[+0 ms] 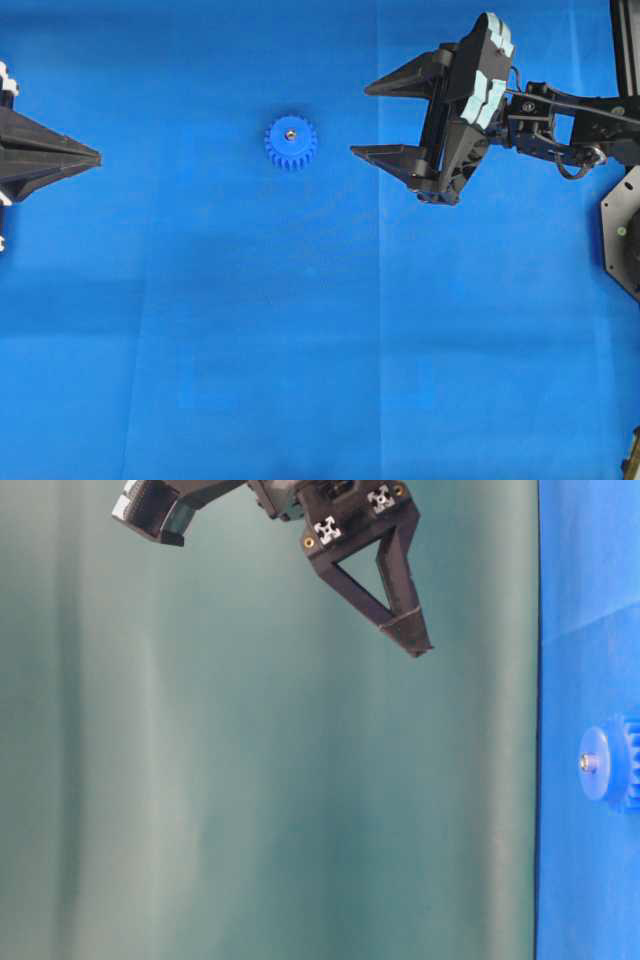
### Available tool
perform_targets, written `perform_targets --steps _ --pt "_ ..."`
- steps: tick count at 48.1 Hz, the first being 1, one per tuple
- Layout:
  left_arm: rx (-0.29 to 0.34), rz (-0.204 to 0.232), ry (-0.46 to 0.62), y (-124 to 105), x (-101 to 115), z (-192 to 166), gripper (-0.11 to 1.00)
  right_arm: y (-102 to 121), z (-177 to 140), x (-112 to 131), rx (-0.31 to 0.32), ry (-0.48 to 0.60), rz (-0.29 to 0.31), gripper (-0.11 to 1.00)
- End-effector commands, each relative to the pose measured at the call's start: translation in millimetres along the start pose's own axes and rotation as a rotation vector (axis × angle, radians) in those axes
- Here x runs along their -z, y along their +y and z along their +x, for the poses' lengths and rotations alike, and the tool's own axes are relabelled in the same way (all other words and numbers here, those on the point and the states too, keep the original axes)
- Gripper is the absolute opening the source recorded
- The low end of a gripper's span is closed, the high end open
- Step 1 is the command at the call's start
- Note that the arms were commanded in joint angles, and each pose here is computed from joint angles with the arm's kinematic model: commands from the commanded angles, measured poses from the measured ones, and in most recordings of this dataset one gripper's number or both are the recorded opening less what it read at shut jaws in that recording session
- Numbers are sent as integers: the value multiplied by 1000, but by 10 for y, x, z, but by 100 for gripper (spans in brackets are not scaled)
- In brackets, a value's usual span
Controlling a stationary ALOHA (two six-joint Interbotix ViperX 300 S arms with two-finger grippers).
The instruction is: Insert the shaft placed at a random location into the center hole of the small gear at another random location.
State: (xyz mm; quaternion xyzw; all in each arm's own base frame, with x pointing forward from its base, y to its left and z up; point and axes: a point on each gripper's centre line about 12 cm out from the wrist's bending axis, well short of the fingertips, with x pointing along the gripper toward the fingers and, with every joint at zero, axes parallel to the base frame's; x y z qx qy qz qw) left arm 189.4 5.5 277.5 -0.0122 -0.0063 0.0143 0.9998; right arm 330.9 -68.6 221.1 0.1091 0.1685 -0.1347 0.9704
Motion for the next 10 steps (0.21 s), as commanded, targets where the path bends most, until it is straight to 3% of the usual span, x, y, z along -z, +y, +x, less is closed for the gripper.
perform_targets --steps 1,10 --pt "-3 -1 -14 5 -46 11 0 22 -37 -114 -7 -44 3 82" --pt "-1 0 -14 2 -46 11 0 22 -37 -117 -7 -47 3 82"
